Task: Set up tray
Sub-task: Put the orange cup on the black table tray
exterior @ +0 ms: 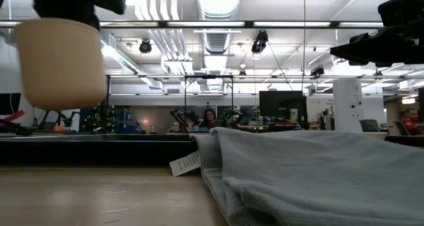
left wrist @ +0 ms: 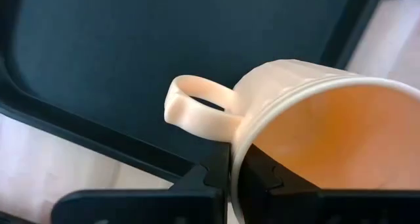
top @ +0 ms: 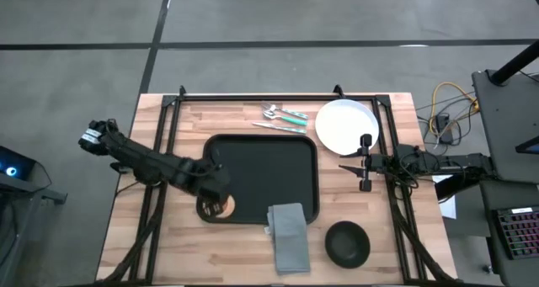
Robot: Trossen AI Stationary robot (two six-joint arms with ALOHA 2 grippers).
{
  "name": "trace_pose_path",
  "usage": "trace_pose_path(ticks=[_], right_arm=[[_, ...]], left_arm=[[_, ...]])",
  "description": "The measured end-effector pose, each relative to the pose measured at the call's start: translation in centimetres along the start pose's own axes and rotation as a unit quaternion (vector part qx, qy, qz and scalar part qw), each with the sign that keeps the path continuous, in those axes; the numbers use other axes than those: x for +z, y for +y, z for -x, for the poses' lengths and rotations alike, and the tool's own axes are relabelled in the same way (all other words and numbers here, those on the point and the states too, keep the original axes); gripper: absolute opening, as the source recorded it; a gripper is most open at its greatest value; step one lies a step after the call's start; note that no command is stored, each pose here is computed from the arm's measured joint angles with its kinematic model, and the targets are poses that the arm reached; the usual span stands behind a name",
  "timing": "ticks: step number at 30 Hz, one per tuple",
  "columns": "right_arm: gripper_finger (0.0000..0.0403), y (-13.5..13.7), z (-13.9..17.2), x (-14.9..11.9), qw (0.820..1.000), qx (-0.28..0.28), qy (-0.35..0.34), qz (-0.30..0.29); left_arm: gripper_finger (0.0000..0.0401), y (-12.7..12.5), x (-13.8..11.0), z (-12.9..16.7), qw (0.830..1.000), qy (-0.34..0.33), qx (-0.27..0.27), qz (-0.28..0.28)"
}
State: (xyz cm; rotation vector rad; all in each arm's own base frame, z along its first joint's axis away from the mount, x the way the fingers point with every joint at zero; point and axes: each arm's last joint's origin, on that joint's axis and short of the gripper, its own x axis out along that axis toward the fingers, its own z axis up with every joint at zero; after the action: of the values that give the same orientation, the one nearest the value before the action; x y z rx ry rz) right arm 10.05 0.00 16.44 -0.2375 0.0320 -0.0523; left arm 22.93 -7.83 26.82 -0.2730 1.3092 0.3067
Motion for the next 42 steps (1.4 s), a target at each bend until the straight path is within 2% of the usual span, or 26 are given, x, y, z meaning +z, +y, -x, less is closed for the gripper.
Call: trace_pose_path(ticks=[7, 14, 20, 27, 42], right_arm=[[0.0128, 0.0, 0.0, 0.0, 1.000, 0.000, 0.000, 0.001], [0.0128, 0.0, 0.0, 0.0, 1.000, 0.000, 0.000, 0.000], [0.0128, 0.0, 0.0, 0.0, 1.000, 0.000, 0.000, 0.001], [0.0128, 0.0, 0.0, 0.0, 1.000, 0.000, 0.000, 0.000], [0.0128, 0.0, 0.0, 0.0, 1.000, 0.000, 0.000, 0.001]], left_arm=[[0.0000, 3.1, 2.2, -0.6, 1.000, -0.005, 0.025, -0.003], [0.0000, 7.3, 3.7, -2.5, 0.999, 0.004, 0.050, 0.004], [0.0000, 11.7, 4.8, -4.4, 0.998, -0.012, 0.053, 0.030], [0.0000, 16.0, 4.4, -6.0, 0.995, -0.004, 0.061, 0.081], [0.0000, 19.8, 4.1, -6.0, 0.985, -0.004, 0.097, 0.141]])
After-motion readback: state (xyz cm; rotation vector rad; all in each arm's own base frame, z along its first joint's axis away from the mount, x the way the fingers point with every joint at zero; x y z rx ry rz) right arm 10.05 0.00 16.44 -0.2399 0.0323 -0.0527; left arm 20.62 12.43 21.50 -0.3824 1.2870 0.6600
